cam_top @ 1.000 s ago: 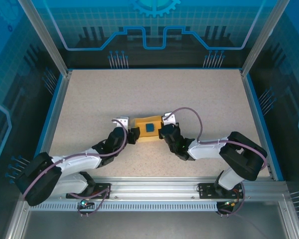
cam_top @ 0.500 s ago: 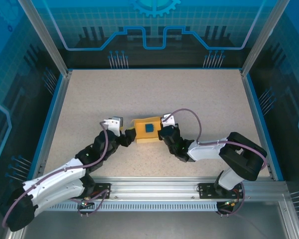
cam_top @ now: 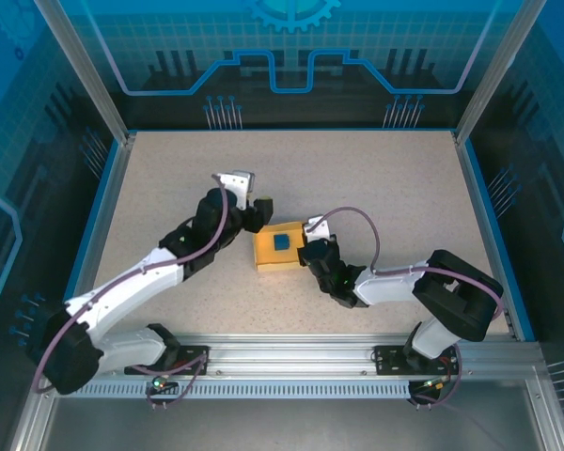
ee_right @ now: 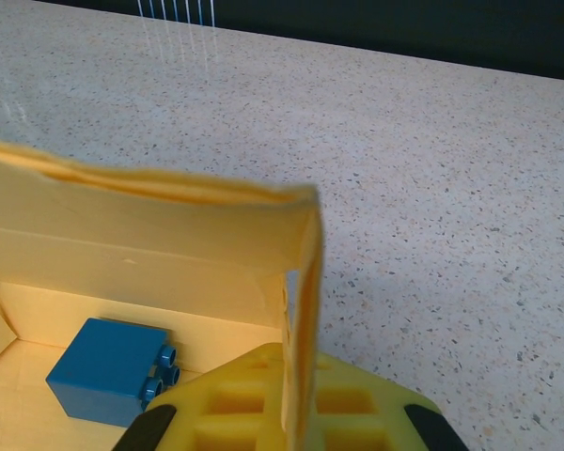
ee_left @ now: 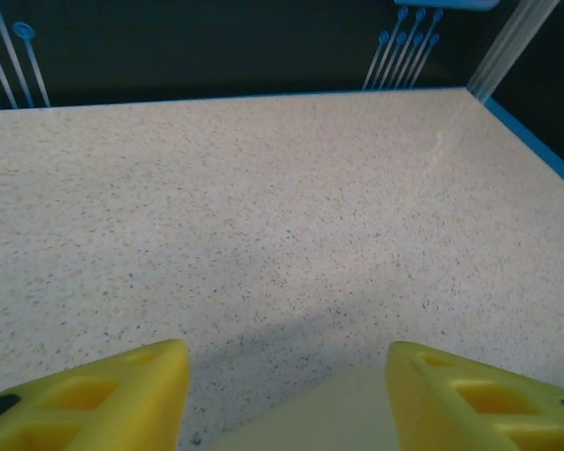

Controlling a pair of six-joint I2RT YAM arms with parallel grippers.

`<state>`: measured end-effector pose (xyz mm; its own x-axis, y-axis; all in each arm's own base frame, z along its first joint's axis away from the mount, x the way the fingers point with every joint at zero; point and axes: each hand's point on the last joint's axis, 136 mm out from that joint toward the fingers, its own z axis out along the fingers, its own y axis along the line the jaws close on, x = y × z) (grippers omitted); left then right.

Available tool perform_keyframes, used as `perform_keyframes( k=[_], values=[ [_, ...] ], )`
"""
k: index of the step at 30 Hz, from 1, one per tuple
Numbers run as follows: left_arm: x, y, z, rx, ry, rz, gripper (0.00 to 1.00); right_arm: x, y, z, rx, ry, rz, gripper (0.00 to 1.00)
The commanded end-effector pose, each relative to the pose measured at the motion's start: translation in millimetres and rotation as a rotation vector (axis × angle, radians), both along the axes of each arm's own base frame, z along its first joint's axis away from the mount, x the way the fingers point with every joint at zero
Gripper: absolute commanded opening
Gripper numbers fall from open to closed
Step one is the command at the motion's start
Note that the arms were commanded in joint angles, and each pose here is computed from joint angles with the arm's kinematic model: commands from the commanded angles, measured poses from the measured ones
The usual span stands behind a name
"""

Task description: Fold the paper box

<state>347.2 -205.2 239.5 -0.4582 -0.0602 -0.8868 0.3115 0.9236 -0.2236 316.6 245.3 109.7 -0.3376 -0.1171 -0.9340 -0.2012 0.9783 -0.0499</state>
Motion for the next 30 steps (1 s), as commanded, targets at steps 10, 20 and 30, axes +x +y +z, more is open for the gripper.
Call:
perform_keyframes(
  k=[10,20,30],
  values=[
    [8.8,-42.3,-46.3,0.035,0.231,-0.196,0.43,-7.7,-3.6,-10.5,-0.042,-0.014,-0.012,0.02],
    [-3.4,-49.9,-73.9,0.016,0.306,-0.240,0.36,-10.2,-6.2,-12.9,-0.046,-0.016,-0.021,0.02],
    [-16.8,-53.0,-95.3,0.009,0.357,-0.259,0.34,-13.5,-7.3,-13.7,-0.054,-0.022,-0.027,0.03]
  ],
)
